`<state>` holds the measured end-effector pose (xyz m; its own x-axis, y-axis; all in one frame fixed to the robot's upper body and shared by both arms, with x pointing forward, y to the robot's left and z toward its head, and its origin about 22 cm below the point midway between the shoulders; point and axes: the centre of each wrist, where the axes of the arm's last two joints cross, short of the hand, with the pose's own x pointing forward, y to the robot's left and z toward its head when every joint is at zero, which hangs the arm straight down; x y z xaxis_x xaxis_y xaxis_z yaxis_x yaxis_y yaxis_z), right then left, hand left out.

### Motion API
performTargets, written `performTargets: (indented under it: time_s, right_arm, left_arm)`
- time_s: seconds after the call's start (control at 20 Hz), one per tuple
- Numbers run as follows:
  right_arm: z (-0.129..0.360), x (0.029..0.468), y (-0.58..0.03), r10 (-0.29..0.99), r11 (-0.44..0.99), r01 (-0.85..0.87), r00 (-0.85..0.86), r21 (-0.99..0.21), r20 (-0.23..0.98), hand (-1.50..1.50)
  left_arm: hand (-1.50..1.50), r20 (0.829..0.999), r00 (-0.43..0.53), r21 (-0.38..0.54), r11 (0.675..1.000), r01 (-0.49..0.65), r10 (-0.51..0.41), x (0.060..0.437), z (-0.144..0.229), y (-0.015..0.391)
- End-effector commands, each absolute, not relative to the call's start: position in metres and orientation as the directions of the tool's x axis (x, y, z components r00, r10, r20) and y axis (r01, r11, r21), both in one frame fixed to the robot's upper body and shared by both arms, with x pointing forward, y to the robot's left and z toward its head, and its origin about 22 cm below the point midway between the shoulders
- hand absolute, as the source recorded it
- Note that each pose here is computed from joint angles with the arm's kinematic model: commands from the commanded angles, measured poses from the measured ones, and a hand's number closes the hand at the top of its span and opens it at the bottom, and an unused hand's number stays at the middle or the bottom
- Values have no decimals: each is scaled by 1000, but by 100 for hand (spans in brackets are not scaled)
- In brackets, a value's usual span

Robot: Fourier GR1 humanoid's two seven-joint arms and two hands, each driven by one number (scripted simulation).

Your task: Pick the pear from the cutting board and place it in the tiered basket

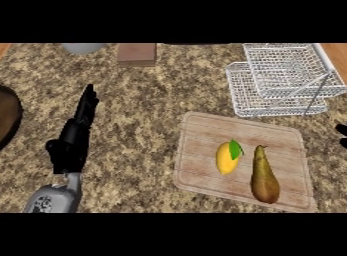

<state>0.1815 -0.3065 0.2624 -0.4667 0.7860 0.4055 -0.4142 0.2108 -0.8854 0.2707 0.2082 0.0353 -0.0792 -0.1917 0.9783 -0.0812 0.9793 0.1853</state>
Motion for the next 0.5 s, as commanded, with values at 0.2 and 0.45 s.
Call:
performTargets:
  time_s: [0.2,0.45]
  right_arm:
    - [249,154,-251,837,148,-426,-426,-892,343,-150]
    - [243,162,-234,874,57,-451,-410,-891,263,-150]
  left_arm:
    - [0,980,-86,173,983,-62,-178,272,42,205]
    - [0,975,-102,193,980,-54,-198,286,33,196]
